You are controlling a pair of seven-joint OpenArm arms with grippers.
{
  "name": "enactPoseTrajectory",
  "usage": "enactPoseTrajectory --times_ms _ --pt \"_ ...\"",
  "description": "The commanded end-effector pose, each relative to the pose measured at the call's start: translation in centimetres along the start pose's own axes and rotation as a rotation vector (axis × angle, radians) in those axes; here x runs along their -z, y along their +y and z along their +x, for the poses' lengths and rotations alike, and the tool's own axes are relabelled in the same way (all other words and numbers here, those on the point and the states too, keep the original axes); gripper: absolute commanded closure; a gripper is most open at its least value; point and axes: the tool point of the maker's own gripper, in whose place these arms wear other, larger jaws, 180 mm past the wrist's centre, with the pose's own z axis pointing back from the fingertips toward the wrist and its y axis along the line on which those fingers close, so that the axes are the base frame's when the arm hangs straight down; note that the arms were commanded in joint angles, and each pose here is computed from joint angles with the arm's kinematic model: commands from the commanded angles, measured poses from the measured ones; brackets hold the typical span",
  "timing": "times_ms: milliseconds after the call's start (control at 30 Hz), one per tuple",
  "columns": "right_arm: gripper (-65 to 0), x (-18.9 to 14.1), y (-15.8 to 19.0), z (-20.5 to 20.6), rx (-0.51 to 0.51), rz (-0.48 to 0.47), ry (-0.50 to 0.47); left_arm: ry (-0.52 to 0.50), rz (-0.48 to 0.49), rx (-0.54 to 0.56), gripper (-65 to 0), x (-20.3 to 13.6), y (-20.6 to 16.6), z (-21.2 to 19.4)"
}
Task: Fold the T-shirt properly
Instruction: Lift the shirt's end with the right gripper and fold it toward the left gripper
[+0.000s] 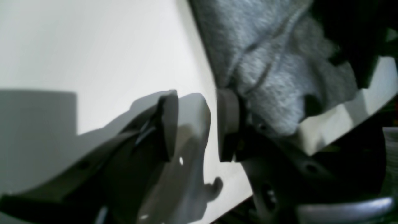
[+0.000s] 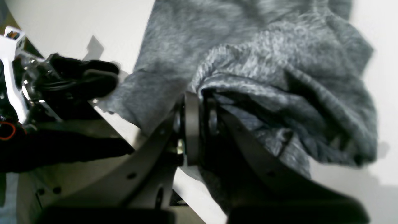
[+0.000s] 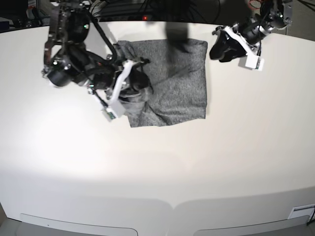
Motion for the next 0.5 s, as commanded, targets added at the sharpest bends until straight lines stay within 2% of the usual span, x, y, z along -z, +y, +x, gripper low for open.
enactPoseTrajectory --times_ms 0,267,467 --pt "0.0 0.2 1.1 1.8 -0.024 0.019 -0.055 0.059 0.001 0.015 -21.0 0.1 -0.2 -1.2" --pt "0.0 3.6 6.7 3.2 -0.076 0.094 -0.06 0.078 -0.099 0.031 -21.1 1.7 -3.7 -2.2" --pt "0.0 4.9 10.2 4.8 -0.082 0.144 -0.099 0.071 -0.098 0.045 -21.0 1.8 -3.7 -2.1"
